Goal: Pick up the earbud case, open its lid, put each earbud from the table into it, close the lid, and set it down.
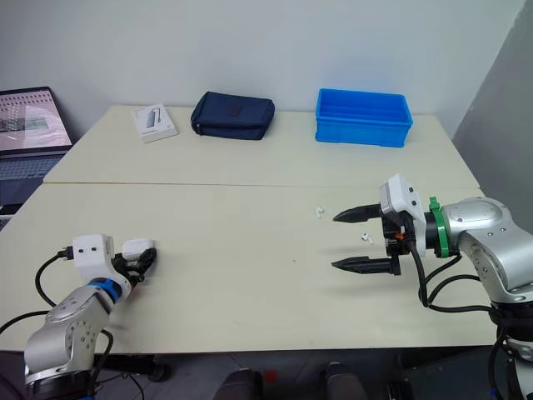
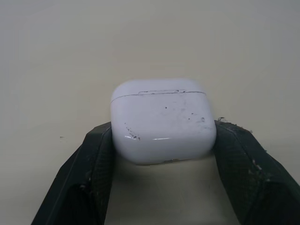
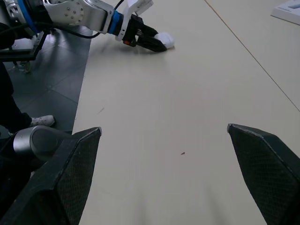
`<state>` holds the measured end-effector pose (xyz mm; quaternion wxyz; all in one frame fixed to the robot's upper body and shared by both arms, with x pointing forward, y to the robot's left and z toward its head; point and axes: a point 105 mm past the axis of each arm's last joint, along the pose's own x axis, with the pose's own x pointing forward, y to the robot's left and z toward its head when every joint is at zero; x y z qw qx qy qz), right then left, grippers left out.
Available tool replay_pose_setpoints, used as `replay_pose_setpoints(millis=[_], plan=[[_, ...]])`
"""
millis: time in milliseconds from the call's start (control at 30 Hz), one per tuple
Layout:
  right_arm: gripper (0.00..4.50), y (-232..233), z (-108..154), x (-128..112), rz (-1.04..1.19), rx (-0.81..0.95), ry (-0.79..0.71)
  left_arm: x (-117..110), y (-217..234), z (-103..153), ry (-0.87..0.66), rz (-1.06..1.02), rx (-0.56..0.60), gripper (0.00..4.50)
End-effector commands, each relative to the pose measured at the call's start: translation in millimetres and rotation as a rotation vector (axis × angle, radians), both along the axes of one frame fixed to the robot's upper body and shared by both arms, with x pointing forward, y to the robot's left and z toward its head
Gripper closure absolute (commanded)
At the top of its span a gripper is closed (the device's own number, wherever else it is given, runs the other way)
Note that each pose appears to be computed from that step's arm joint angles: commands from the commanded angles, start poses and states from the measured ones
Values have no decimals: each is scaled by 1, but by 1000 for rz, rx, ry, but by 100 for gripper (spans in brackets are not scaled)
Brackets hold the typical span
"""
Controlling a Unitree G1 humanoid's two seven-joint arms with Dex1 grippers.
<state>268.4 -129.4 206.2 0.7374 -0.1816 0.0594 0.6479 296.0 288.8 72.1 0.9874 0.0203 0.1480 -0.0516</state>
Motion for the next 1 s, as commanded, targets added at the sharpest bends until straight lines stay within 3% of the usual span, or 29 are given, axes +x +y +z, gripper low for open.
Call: replay_pose_setpoints(millis=[33,267,433,633,1000], plan=[[0,-3,8,-4,-13,-6,-13,-7,-65,5,-47,-391,0,173],[0,20,-24,-16,-162,19,237,-32,-174,40,-295,-934,-54,173],[0,40,-33,-21,-221,89,463,-40,-205,48,-437,-1085,6,173],[0,52,-38,-17,-262,119,634,-42,-212,49,-570,-1172,130,173],[0,65,-47,-11,-280,133,761,-37,-215,56,-669,-1166,170,173]])
